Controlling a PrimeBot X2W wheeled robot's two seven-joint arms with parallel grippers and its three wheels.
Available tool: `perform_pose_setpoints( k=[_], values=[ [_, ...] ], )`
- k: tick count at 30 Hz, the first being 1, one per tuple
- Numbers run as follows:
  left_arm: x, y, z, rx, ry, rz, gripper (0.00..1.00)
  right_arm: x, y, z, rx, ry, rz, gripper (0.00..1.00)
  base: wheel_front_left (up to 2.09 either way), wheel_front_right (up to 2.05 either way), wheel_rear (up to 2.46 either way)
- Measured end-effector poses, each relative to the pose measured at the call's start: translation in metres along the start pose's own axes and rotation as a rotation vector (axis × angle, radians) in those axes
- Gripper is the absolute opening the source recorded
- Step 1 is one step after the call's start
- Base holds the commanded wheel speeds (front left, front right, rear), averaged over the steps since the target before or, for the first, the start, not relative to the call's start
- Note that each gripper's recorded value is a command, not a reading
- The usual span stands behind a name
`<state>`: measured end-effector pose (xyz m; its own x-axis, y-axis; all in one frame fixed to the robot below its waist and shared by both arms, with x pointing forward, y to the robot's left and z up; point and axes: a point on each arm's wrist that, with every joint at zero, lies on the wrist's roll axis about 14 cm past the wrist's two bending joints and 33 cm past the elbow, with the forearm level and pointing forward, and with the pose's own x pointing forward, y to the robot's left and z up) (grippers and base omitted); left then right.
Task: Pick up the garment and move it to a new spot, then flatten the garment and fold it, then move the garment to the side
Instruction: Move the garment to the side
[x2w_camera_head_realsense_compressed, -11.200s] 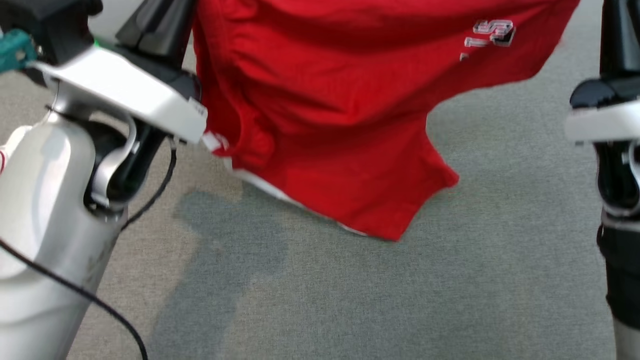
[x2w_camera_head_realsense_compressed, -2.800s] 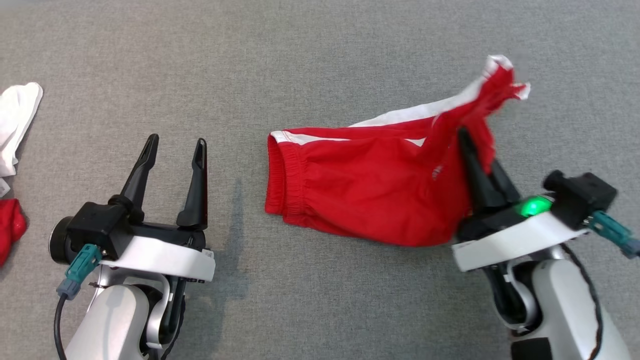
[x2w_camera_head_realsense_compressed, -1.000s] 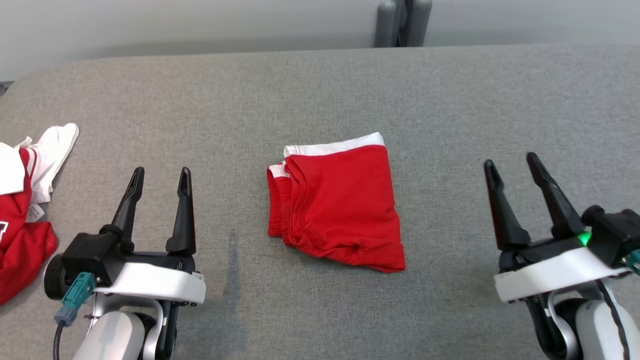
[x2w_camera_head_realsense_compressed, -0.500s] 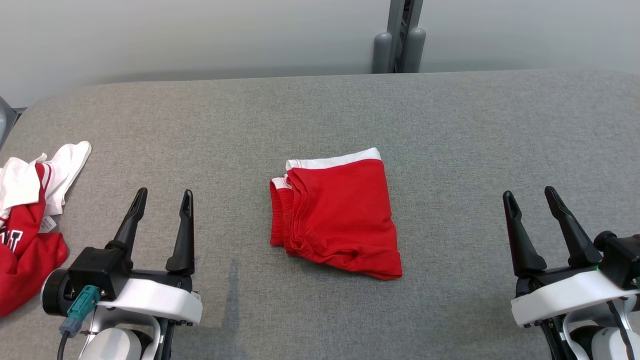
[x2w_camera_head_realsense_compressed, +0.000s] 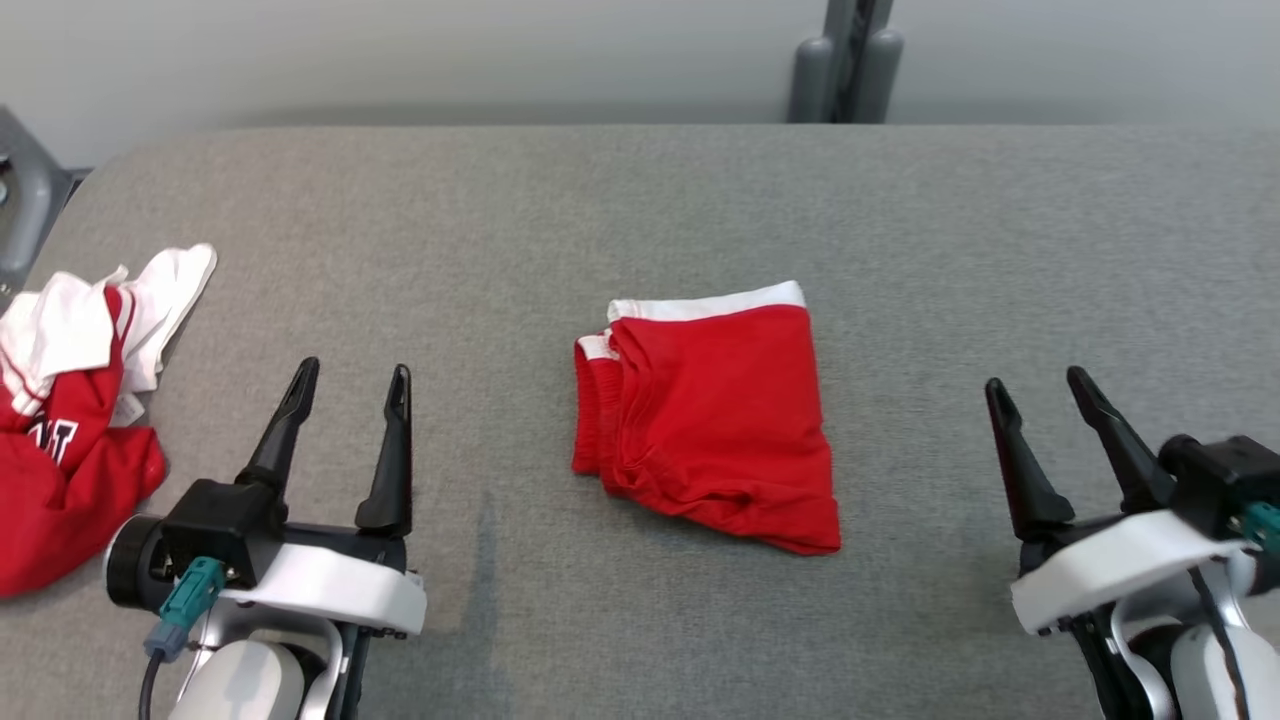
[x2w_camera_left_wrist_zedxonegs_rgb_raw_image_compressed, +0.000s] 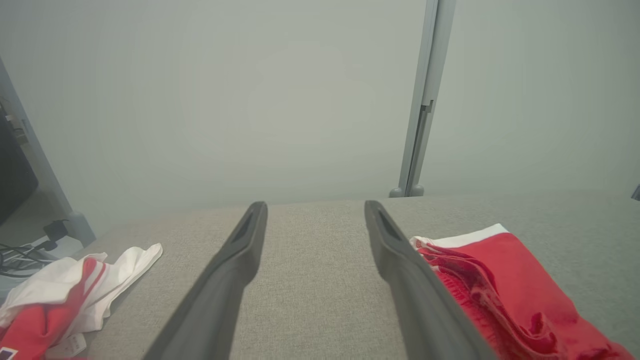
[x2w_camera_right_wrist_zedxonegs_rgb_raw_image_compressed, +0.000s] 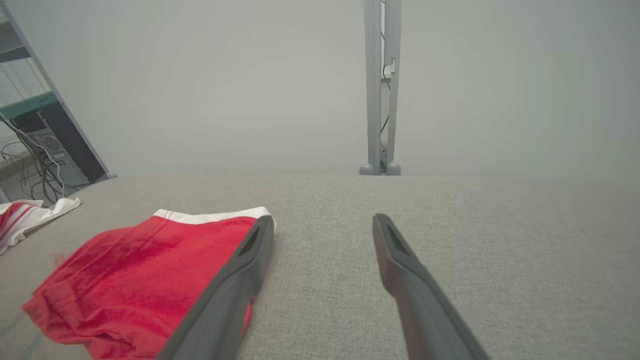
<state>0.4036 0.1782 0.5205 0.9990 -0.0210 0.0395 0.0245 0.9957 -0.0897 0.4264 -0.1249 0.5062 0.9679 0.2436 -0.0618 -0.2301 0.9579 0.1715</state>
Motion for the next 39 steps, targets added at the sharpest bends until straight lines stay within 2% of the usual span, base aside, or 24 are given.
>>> perform_pose_setpoints(
  k=[5,7,8,11,17,24,25,26,27,28,34,39],
  values=[
    [0.003,0.003,-0.002,-0.010,-0.004,0.015,1.00,0.022,0.018,-0.025,-0.004,0.084,0.077,1.00,0.00,0.00,0.00],
    [0.003,0.006,-0.011,-0.027,0.016,0.030,1.00,0.035,0.038,-0.051,0.007,0.163,0.143,1.00,0.00,0.00,0.00],
    [0.003,0.006,-0.011,-0.027,0.016,0.030,1.00,0.035,0.038,-0.051,0.007,0.163,0.143,1.00,0.00,0.00,0.00],
    [0.004,0.014,-0.017,-0.032,0.024,0.061,1.00,0.046,0.061,-0.083,0.041,0.249,0.207,1.00,0.00,0.00,0.00],
    [0.003,0.025,-0.026,-0.032,0.041,0.092,1.00,0.040,0.086,-0.132,0.091,0.397,0.261,1.00,0.00,0.00,0.00],
    [0.006,0.025,-0.031,-0.032,0.047,0.092,1.00,0.030,0.095,-0.151,0.126,0.484,0.282,1.00,0.00,0.00,0.00],
    [0.007,0.024,-0.031,-0.032,0.047,0.089,1.00,0.029,0.097,-0.151,0.127,0.487,0.285,0.85,0.00,0.00,0.00],
    [0.008,0.023,-0.031,-0.032,0.047,0.087,1.00,0.029,0.097,-0.150,0.131,0.486,0.287,0.42,0.00,0.00,0.00],
    [0.009,0.022,-0.031,-0.032,0.046,0.085,1.00,0.028,0.098,-0.150,0.135,0.488,0.288,0.12,0.00,0.00,0.00],
    [0.010,0.021,-0.031,-0.032,0.044,0.081,1.00,0.028,0.098,-0.150,0.136,0.486,0.287,0.00,0.00,0.00,0.00],
    [0.018,0.012,-0.031,-0.036,0.039,0.051,1.00,0.029,0.088,-0.142,0.100,0.471,0.283,0.00,0.00,0.00,0.00],
    [0.029,-0.005,-0.033,-0.046,0.042,-0.007,1.00,0.027,0.056,-0.132,0.020,0.458,0.243,0.00,0.00,0.00,0.00]
  ],
)
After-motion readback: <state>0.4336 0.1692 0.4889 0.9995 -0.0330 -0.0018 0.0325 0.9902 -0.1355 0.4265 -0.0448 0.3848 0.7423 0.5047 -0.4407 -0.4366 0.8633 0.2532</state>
